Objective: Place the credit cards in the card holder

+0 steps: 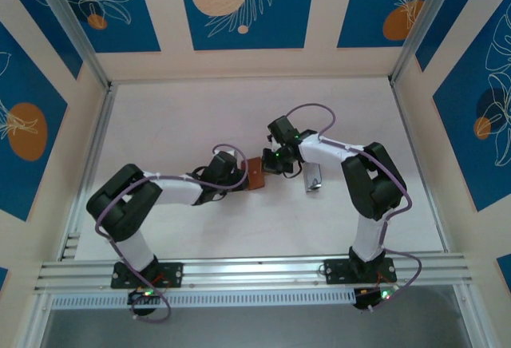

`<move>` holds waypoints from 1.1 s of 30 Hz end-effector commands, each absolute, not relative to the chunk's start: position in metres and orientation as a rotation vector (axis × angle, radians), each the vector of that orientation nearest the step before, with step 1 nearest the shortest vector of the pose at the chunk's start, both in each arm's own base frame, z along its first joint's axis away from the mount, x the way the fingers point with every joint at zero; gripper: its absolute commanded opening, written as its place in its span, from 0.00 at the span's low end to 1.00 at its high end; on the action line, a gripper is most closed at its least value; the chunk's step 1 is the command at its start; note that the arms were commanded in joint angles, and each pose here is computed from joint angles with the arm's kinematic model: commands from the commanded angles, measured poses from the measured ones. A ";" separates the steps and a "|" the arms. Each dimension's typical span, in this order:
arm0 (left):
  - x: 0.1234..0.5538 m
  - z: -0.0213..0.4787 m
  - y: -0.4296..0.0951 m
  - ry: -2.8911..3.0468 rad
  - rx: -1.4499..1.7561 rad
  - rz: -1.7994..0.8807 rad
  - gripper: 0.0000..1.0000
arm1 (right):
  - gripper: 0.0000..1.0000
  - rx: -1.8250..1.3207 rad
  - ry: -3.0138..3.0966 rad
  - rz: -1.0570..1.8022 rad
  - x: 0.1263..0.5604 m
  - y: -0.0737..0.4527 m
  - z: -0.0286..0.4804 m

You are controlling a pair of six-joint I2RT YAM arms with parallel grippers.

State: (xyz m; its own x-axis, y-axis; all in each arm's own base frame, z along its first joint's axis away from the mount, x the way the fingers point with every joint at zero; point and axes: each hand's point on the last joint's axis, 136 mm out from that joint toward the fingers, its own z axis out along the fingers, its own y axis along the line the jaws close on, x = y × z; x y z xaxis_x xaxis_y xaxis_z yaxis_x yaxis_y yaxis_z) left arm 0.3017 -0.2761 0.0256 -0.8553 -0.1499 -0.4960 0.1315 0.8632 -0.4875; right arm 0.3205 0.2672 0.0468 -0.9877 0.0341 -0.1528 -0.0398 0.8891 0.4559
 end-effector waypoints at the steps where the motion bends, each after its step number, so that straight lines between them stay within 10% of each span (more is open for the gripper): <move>1: 0.270 0.006 -0.276 2.619 0.066 -0.748 0.32 | 0.00 -0.100 2.870 0.859 0.313 0.292 0.074; 20: 0.266 0.020 -0.275 2.578 0.045 -0.811 0.58 | 0.19 -0.163 2.879 1.084 0.300 0.316 0.075; 33: 0.249 0.032 -0.245 2.551 -0.033 -0.765 0.45 | 0.19 -0.209 2.870 1.319 0.289 0.340 0.079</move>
